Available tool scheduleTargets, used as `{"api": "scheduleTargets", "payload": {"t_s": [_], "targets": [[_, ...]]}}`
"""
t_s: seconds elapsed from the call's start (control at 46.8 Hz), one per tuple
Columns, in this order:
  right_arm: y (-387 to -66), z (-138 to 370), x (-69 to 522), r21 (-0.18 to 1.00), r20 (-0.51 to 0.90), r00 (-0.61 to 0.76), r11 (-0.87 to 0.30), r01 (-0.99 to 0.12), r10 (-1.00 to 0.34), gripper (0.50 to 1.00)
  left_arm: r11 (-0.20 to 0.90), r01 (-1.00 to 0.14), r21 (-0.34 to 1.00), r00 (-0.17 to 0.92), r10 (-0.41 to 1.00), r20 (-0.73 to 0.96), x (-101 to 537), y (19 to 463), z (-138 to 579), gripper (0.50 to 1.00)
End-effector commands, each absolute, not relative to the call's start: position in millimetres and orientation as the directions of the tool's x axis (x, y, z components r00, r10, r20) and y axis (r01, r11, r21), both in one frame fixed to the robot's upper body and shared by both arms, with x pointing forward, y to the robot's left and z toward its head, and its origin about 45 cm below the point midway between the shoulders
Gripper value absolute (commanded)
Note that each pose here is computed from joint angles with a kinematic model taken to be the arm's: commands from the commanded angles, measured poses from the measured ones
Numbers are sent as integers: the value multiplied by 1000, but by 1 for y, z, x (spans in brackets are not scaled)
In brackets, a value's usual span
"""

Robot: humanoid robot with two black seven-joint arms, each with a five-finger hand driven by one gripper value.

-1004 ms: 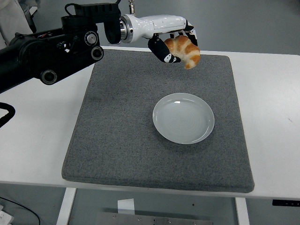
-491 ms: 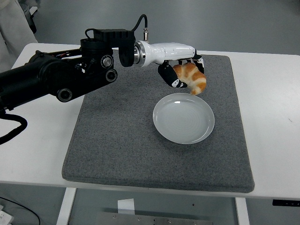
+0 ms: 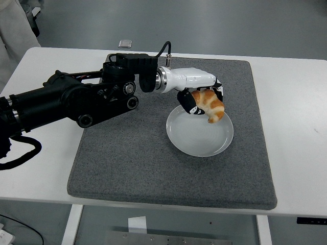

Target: Place the bread on the plate

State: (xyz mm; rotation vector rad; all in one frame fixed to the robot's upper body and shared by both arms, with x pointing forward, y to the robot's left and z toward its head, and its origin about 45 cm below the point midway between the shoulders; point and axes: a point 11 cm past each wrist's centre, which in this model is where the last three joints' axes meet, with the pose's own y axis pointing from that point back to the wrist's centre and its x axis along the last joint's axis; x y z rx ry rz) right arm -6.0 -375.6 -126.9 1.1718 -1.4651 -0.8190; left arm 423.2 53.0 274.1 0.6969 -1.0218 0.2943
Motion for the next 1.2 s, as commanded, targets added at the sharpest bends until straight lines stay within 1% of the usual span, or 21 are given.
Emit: {"api": "scheduleTargets", "payload": {"t_s": [0.0, 0.342, 0.47, 0.897, 0.94, 1.026, 1.111, 1.175], "targets": [[-376, -127, -6, 926, 302, 19, 289, -242, -953, 932, 750, -526, 402, 503, -107, 857, 420, 51, 268, 500], [-376, -127, -6, 926, 302, 19, 289, -242, -953, 932, 729, -549, 409, 504, -102, 858, 424, 53, 251, 500], [-376, -127, -6, 926, 302, 19, 289, -242, -953, 932, 724, -543, 426, 523, -106, 846, 420, 50, 236, 500], [-376, -127, -6, 926, 302, 19, 289, -242, -953, 932, 716, -552, 428, 532, -93, 841, 420, 51, 228, 503], [-376, -127, -6, 926, 302, 19, 289, -242, -953, 932, 714, -553, 430, 534, -93, 841, 420, 51, 227, 550], [-376, -127, -6, 926, 302, 19, 289, -242, -953, 932, 714, -551, 432, 536, -94, 839, 420, 52, 226, 625], [-376, -127, -6, 926, 302, 19, 289, -242, -953, 932, 714, -551, 432, 537, -93, 838, 420, 52, 226, 671], [-376, -127, -6, 926, 302, 19, 289, -242, -953, 932, 714, -551, 432, 538, -91, 838, 420, 52, 225, 715]]}}
